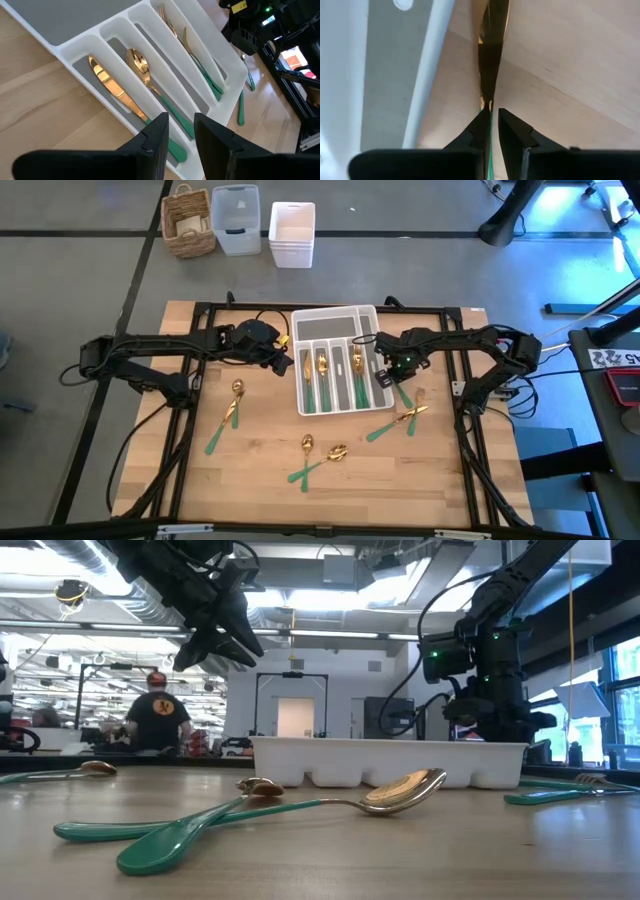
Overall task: Sort silverware
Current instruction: Put the top right knife into the silverware organizer
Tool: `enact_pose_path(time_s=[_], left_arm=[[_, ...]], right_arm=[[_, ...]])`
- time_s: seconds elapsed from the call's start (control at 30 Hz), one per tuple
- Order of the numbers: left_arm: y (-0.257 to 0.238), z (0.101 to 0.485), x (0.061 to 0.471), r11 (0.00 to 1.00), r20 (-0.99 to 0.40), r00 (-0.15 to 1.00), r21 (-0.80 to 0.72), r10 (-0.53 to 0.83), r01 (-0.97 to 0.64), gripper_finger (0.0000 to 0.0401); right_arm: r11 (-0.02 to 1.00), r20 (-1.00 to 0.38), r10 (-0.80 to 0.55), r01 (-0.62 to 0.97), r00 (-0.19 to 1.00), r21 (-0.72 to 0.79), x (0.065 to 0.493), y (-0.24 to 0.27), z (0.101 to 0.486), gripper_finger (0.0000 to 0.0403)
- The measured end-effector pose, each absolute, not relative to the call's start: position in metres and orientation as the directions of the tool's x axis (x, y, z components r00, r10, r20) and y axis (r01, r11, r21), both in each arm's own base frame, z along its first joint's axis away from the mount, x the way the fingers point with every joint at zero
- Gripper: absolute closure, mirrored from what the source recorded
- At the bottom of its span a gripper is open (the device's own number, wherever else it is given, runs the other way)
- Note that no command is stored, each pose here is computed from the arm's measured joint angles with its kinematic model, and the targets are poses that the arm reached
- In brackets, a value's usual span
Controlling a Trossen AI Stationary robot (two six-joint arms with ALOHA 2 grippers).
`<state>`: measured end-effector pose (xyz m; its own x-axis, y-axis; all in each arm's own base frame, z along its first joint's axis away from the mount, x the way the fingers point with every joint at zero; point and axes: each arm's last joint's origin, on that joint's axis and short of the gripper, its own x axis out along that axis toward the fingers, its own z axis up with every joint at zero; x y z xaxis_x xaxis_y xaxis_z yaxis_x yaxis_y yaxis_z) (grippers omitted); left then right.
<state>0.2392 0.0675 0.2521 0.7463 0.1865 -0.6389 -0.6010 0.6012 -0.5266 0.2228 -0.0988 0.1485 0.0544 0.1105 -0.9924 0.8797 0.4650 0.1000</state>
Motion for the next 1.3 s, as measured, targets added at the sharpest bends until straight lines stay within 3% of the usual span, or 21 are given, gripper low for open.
enact_pose_path(time_s=[0.47, 0.7, 1.3], left_arm=[[0.067, 0.252, 0.239, 0.602, -0.639, 0.747, -0.527, 0.186, -0.601, 0.0316], [0.067, 0.252, 0.239, 0.602, -0.639, 0.747, -0.527, 0.186, -0.601, 0.0316], [0.067, 0.252, 0.239, 0.602, -0.639, 0.747, -0.527, 0.186, -0.601, 0.0316]], right_arm=[[0.469, -0.997, 0.054, 0.881, 0.050, 0.069, 0.224, -0.101, 0.148, 0.0280], [0.470, -0.992, 0.066, 0.873, 0.109, 0.127, 0.229, -0.102, 0.149, 0.0285], [0.445, -0.992, 0.084, 0.888, 0.089, 0.118, 0.217, -0.096, 0.133, 0.0290]])
